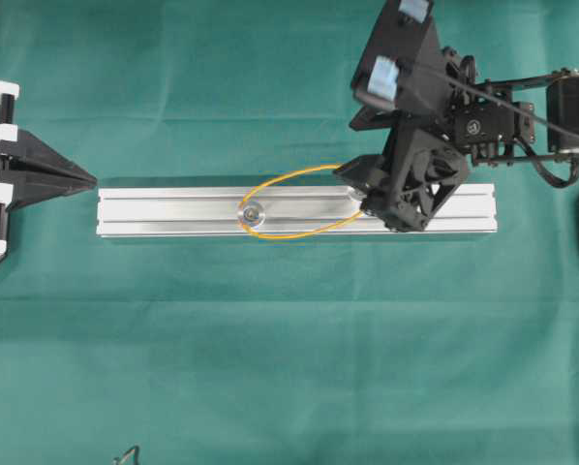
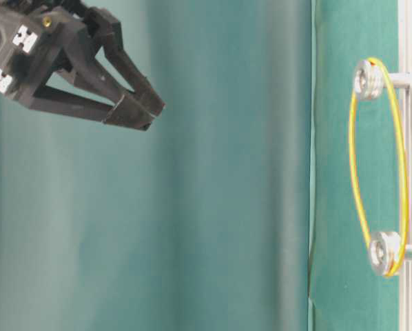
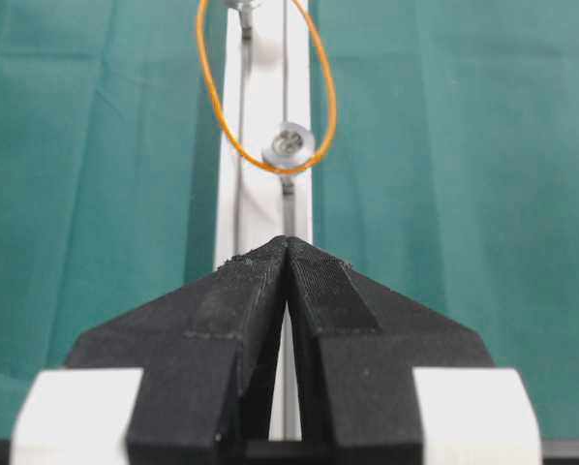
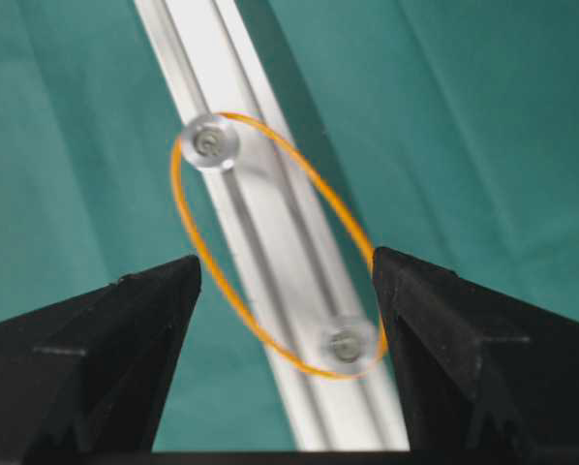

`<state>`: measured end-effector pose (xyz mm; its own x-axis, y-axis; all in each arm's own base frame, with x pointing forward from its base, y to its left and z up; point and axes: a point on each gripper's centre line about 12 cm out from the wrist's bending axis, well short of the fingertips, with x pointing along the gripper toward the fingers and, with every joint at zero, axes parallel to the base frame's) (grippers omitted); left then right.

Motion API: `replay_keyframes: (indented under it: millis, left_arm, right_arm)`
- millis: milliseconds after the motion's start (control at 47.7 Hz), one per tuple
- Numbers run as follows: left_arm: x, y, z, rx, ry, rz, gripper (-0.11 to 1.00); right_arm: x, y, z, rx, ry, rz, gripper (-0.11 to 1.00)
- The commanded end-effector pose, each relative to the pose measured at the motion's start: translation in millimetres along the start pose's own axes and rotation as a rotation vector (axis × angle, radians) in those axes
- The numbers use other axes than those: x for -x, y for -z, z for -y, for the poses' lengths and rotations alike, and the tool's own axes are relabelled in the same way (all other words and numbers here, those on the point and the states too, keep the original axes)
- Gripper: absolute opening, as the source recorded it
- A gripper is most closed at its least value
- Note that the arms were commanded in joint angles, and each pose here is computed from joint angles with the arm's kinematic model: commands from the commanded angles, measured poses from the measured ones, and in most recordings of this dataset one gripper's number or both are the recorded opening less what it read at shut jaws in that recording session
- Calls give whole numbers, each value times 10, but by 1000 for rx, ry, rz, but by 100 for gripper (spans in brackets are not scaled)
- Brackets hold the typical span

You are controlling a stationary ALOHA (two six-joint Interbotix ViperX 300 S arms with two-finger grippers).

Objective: Hook the rubber onto the shaft.
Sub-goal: 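Release the band and lift the right gripper away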

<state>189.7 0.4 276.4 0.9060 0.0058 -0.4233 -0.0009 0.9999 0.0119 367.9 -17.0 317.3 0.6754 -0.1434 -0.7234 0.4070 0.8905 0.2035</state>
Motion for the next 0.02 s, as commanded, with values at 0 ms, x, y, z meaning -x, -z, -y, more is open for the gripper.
replay_keyframes:
  millis: [0]
  left_arm:
    - [15, -96, 1, -2, 1, 23, 0]
  right_arm:
    - [106, -68, -34, 62, -18, 33, 76]
